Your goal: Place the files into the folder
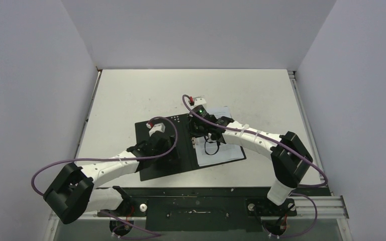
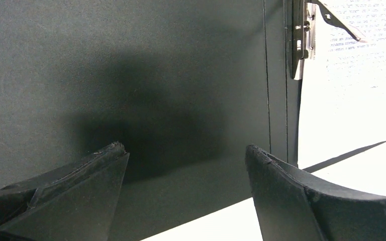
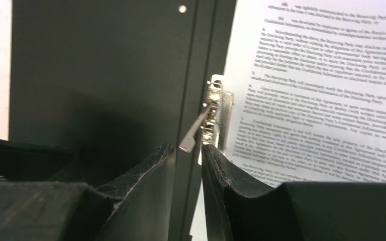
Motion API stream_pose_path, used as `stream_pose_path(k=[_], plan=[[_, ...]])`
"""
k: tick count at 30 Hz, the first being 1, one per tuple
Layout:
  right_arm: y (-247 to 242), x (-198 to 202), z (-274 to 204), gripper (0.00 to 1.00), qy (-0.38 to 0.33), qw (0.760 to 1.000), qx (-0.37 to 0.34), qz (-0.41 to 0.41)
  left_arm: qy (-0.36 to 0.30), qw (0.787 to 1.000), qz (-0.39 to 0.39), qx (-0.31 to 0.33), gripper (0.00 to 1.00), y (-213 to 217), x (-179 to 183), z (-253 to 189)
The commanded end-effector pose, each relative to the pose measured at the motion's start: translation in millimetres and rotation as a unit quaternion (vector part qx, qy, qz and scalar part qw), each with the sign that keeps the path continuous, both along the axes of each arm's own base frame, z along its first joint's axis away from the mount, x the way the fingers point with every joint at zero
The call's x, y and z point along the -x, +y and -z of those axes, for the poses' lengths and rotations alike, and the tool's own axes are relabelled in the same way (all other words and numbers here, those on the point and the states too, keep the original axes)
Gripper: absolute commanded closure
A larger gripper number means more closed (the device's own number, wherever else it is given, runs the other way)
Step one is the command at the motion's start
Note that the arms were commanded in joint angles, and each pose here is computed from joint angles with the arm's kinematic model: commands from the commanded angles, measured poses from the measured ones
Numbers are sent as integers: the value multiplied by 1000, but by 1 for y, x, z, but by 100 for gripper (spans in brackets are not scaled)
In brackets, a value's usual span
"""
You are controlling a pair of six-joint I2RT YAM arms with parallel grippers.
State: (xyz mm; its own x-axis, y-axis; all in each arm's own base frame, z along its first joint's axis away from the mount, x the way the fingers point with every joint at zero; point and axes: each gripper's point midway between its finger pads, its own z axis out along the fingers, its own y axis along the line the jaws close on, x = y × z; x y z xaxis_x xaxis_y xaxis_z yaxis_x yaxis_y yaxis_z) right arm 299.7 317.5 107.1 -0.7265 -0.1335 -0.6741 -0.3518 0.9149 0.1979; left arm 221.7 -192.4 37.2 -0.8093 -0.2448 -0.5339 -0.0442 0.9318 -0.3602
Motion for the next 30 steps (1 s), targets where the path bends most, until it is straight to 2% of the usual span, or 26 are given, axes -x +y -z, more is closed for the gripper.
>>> stream_pose_path(k=[1,17,30], plan=[[21,-8,-17,73,-22,1000,-12,-8,-13,1000,-1,-13,14,1,-5,0],[27,-5,9,78,-9,999,30,-17,8,998,2,-55,15,3,1,17],[18,4,25,83,-1,997,70,-29,18,999,-3,-51,15,0,1,19]])
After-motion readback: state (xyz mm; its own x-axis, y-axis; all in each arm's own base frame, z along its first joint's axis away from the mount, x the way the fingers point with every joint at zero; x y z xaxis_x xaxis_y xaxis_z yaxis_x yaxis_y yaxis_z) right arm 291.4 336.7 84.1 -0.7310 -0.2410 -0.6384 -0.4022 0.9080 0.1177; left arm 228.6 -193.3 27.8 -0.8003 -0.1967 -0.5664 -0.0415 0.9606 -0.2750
